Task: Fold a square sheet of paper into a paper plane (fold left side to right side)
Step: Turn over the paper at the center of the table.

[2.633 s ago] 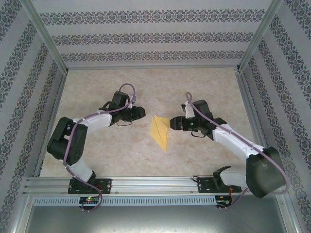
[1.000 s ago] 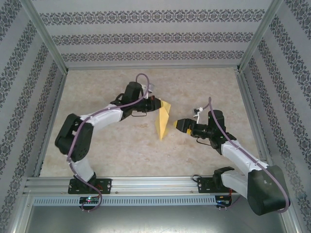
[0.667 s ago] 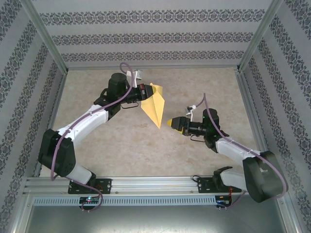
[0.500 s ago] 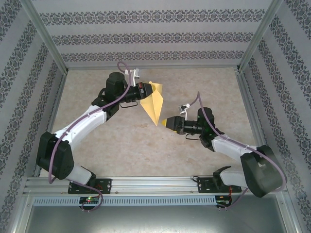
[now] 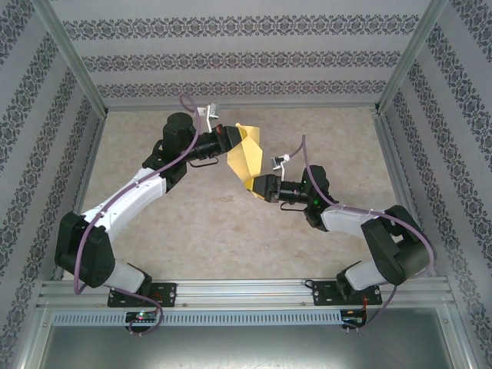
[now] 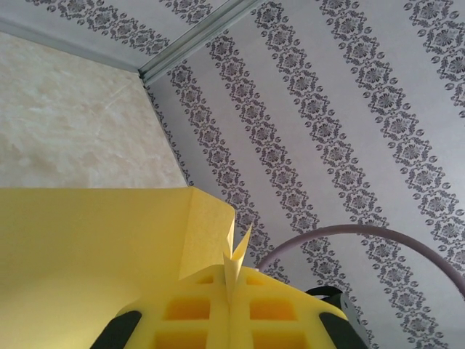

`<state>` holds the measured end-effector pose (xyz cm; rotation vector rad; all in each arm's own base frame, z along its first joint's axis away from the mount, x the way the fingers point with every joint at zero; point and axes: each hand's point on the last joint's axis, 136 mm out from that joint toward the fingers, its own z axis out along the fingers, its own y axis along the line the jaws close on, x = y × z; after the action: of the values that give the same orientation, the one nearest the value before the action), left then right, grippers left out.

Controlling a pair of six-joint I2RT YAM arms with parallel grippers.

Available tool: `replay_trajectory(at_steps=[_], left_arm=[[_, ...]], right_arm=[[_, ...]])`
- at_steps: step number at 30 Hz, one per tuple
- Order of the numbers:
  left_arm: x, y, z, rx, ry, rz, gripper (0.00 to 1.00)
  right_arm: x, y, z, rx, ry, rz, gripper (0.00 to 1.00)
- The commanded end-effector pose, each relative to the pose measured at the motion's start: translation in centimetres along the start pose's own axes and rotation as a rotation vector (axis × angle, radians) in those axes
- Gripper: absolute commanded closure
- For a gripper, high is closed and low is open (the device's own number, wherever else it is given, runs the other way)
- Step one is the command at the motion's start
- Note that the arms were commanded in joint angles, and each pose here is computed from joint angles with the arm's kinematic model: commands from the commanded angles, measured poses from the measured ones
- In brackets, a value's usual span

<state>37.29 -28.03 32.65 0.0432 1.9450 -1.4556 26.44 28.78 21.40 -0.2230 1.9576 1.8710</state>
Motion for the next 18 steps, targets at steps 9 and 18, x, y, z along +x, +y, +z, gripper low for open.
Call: replay_trajectory(at_steps=[9,18], left_arm=[[-0.5,-0.3,-0.7,0.027,-0.039,-0.040,1.00],[0.1,0.5,-0.8,-0.014,-0.021,-0.025,0.70]], right_arm=[[-1.3,2.1,-1.0,-0.017,-0.042,-0.106,0.65],[-0.6,1.3,-2.7,0.121,-0.024,-0.149,0.87]])
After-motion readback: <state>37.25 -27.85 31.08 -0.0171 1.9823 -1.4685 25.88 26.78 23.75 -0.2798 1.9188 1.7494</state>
